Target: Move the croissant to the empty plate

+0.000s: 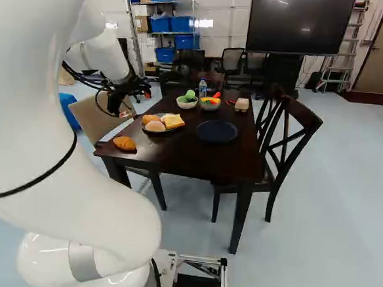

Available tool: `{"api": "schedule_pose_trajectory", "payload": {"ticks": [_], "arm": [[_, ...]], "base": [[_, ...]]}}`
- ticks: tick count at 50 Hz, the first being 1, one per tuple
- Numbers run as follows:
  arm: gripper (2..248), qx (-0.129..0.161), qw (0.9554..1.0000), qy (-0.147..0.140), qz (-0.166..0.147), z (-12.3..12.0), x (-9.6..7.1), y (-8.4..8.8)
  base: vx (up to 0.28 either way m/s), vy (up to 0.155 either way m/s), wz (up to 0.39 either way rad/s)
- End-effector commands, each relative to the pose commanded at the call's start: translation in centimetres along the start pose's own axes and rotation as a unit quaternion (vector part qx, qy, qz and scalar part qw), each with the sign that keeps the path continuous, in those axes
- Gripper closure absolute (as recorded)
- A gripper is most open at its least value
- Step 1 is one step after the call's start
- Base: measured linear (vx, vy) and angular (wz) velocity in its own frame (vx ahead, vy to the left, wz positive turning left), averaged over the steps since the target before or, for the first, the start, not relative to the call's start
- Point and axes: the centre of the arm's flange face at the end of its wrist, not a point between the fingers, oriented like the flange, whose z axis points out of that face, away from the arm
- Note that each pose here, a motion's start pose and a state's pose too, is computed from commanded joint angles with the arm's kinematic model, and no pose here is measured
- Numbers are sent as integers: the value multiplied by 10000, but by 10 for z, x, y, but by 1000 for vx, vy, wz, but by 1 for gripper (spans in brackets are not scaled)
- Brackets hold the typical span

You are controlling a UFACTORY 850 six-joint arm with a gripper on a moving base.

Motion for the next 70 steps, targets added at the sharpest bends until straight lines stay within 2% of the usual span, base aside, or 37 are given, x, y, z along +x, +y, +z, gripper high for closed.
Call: {"api": "schedule_pose_trajectory", "payload": {"ticks": [12, 23, 34, 41, 52, 70], "arm": [[3, 273, 9970, -263, -670, 8, 6, -1], [3, 579, 9887, -498, -1290, 13, 10, -5], [3, 898, 9753, -695, -1893, 17, 13, -9], [3, 1004, 9661, -715, -2267, 20, 16, -9], [3, 1156, 9489, -720, -2845, 24, 22, -9], [3, 1214, 9477, -756, -2854, 29, 27, -7]], "base": [[0, 0, 0], [0, 0, 0], [0, 0, 0], [0, 0, 0], [0, 0, 0], [0, 0, 0]]}}
